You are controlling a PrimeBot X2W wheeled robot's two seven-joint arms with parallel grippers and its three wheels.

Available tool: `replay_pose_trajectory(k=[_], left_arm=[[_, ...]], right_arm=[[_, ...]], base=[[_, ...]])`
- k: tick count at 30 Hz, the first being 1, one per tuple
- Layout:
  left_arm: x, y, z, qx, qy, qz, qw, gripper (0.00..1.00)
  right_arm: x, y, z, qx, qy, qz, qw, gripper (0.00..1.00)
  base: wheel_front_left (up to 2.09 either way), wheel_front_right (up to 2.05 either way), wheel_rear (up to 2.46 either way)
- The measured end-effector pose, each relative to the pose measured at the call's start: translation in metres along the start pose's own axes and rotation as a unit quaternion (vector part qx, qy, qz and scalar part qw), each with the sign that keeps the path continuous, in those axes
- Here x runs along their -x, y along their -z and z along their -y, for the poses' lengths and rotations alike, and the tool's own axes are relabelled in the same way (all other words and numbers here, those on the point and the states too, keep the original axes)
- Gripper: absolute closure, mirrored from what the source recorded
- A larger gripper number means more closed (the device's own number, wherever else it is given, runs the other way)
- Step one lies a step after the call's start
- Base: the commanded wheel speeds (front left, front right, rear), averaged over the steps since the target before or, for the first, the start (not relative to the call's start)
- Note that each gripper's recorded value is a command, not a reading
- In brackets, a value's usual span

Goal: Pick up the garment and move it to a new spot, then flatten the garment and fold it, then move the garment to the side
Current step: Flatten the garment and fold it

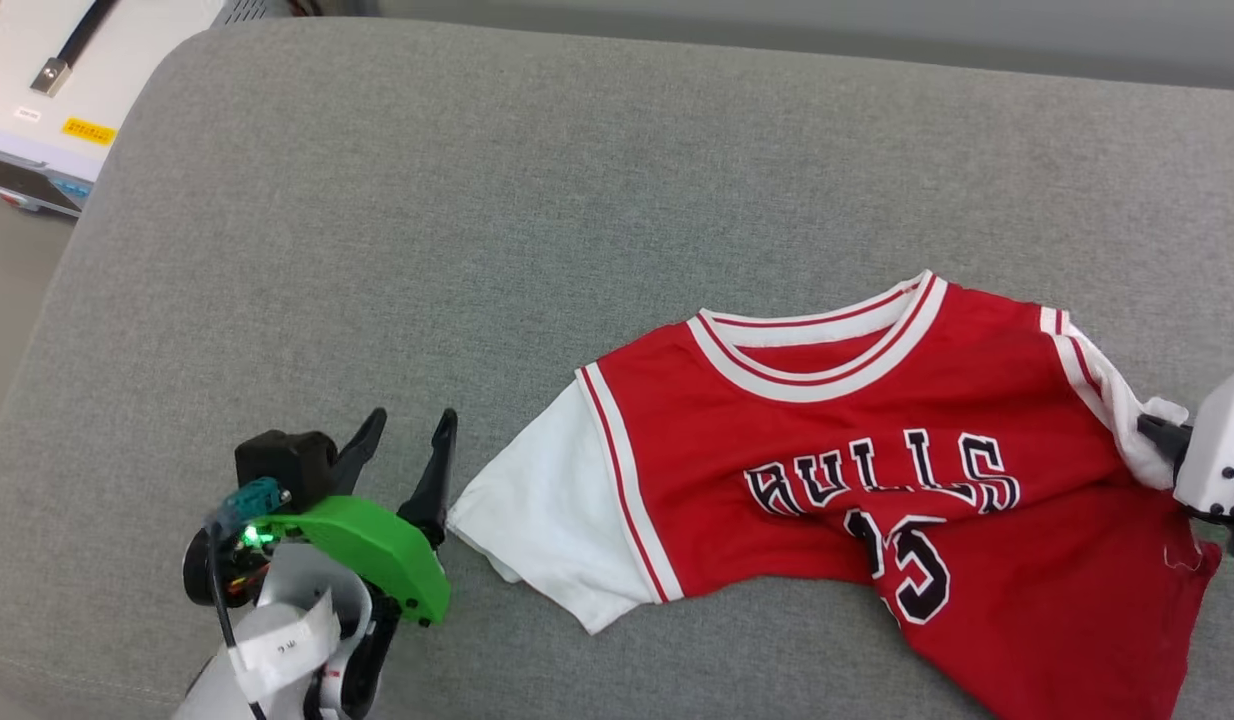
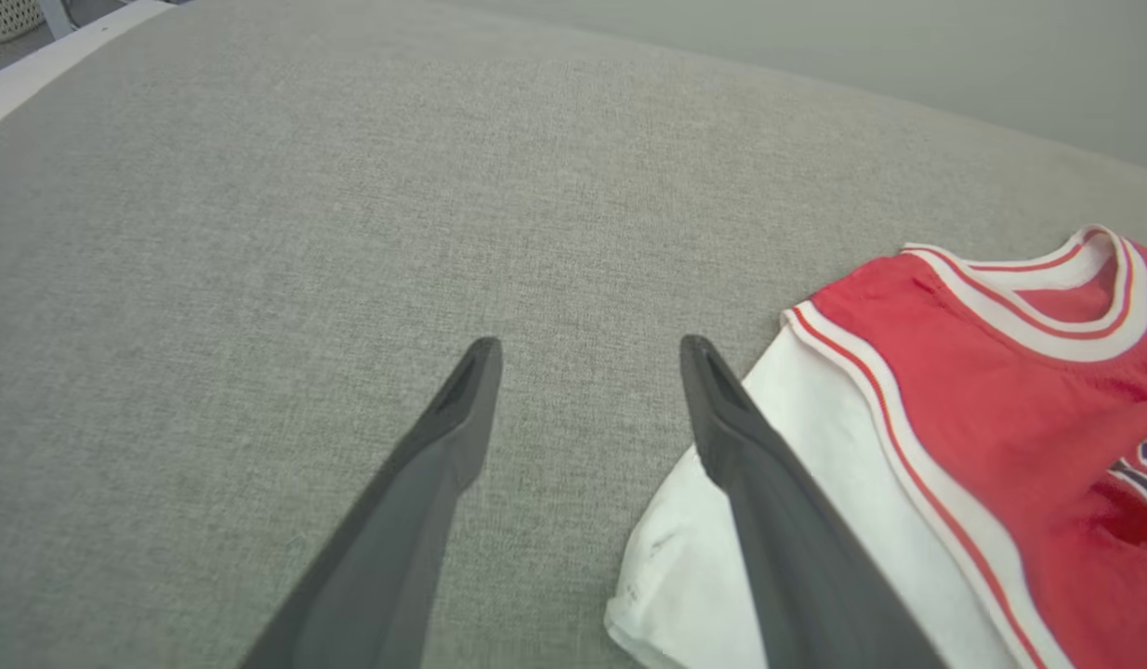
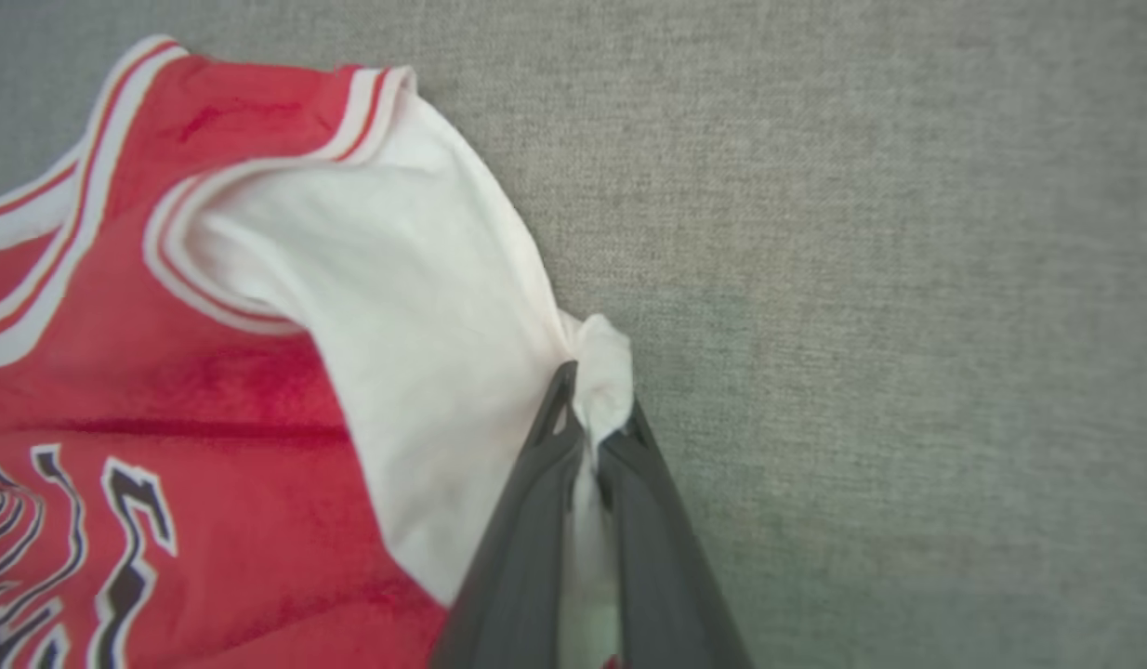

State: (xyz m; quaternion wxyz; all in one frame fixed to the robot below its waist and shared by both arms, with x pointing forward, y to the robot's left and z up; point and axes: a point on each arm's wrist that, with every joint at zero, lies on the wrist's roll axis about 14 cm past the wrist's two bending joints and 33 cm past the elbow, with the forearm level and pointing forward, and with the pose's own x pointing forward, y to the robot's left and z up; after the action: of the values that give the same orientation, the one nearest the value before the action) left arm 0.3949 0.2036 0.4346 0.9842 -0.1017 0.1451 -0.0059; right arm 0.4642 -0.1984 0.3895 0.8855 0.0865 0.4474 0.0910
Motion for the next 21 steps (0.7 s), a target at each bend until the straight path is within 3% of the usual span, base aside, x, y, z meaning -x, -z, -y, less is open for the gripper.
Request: replay_pose_trajectory(k=[8, 21], left_arm=[[0.016, 0.036, -0.006, 0.011, 0.038, -0.186, 0.982, 0.0], [0.017, 0.087, 0.02, -0.026, 0.101, -0.329, 0.939, 0.0]], right_arm=[[0.026, 0.01, 0.006, -0.022, 0.008, 0.027, 0.999, 1.0], [0.034, 0.027, 0.015, -0.047, 0.016, 0.029, 0.998, 1.0]], base=[[0.0, 0.0, 0.0], [0.0, 0.0, 0.0]])
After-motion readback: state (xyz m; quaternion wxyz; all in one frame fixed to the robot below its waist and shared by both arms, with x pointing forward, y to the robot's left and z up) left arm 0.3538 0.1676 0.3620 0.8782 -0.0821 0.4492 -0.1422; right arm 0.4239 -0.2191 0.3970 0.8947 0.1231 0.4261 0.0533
